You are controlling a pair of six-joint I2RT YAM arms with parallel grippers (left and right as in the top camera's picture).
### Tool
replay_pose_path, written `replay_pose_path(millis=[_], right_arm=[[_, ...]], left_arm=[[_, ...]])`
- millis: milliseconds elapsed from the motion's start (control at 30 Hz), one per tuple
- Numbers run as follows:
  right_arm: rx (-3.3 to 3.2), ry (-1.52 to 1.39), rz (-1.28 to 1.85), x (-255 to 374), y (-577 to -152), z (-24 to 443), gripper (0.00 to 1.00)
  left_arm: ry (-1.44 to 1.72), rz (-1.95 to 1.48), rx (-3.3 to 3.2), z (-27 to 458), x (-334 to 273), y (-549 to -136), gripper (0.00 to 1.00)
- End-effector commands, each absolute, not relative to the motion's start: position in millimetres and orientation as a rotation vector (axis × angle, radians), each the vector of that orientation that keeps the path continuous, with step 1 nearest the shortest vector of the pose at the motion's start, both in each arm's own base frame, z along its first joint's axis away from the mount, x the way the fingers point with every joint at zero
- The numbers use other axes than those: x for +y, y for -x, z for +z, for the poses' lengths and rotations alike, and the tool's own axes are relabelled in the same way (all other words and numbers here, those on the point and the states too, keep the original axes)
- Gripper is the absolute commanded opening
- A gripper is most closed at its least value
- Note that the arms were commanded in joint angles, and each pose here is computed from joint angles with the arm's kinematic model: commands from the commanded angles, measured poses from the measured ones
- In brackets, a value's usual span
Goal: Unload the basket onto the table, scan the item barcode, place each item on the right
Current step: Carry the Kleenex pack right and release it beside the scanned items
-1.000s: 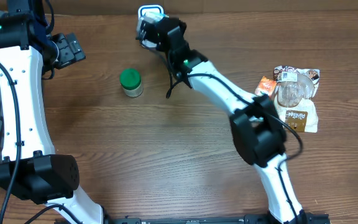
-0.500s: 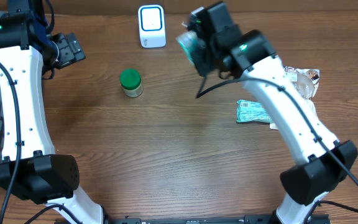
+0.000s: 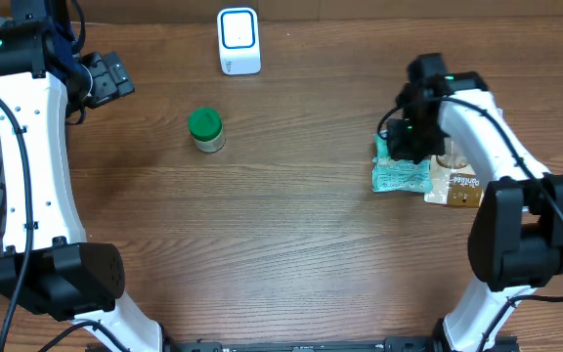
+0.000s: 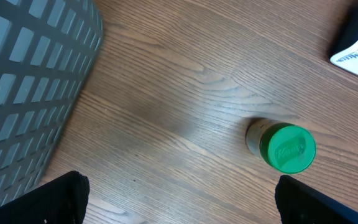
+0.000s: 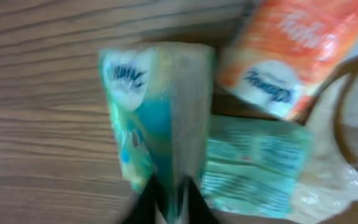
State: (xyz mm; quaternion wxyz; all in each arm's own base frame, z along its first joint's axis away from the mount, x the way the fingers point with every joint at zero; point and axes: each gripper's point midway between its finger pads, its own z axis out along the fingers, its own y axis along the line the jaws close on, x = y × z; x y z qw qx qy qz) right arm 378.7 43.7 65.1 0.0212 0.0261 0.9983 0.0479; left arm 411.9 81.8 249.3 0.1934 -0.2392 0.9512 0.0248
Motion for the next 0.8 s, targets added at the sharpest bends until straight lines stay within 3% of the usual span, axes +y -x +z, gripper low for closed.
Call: replay_pose_path(millis=[0,233,467,767], right_arm=[[3.097,-0.144,0.273,40.4,-375.0,70.3,1.00],[3.087,-0.131,0.531,68.0,-371.5,79.3,1.00],[3.081,-0.200,0.540,72.9,-375.6,91.5,1.00],[2.975,-0.135,0.554,101.5,-396.6,178.8,1.00]], left_arm=[[0.660,0.076,2.673,247.8,80.1,-413.8,1.00],[0.659,0.076,2.674,247.7,80.1,-413.7,1.00],[0.660,0.076,2.674,247.7,80.1,-413.7,1.00],[0.660,0.076,2.674,247.7,80.1,-413.8,0.99]])
